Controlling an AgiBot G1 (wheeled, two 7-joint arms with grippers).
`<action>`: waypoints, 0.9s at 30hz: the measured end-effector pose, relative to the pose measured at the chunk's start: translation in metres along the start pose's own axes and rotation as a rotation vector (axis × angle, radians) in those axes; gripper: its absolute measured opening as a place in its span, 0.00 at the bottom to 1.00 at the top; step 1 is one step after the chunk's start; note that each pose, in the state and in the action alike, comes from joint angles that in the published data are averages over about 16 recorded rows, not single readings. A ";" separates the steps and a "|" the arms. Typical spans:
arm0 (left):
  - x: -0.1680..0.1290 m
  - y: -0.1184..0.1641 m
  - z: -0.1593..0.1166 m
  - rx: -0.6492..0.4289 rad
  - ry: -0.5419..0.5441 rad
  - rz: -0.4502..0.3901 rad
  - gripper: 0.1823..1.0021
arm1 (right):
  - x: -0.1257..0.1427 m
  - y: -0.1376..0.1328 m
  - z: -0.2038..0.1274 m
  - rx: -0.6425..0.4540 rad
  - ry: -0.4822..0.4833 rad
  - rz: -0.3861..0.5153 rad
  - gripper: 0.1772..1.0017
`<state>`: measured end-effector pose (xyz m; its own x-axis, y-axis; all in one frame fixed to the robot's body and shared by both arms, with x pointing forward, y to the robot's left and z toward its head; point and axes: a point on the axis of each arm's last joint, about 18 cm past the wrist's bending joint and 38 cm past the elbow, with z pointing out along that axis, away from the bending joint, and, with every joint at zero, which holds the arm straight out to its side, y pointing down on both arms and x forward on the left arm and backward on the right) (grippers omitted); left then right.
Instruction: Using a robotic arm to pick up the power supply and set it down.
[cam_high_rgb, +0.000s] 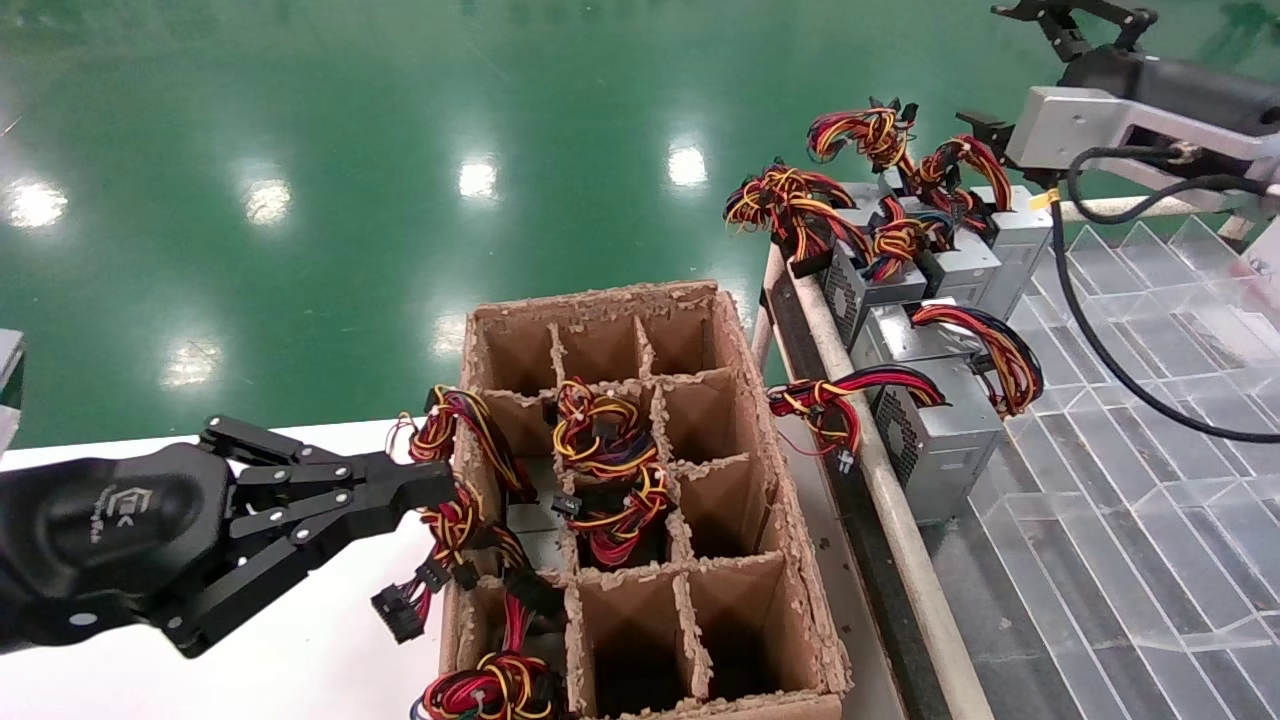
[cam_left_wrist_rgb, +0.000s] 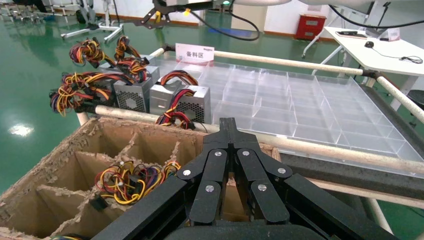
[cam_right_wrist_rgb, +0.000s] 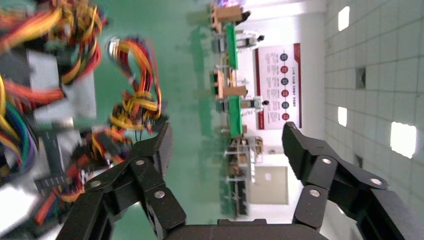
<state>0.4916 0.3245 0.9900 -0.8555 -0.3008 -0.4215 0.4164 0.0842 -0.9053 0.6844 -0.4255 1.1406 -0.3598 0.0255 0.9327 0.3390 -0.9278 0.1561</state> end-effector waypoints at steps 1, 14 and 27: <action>0.000 0.000 0.000 0.000 0.000 0.000 0.01 | 0.000 0.000 -0.002 0.009 0.007 0.026 0.61; 0.000 0.000 0.000 0.000 0.000 0.000 0.04 | -0.006 -0.024 -0.037 0.184 0.036 0.370 0.91; 0.000 0.000 0.000 0.000 0.000 0.000 0.23 | -0.020 -0.076 -0.078 0.421 -0.090 0.704 0.99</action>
<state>0.4916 0.3245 0.9900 -0.8555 -0.3008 -0.4215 0.4164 0.0842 -0.9053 0.5980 -0.3840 1.0851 0.1237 -0.4639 0.8772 0.7633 -0.5204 -0.3828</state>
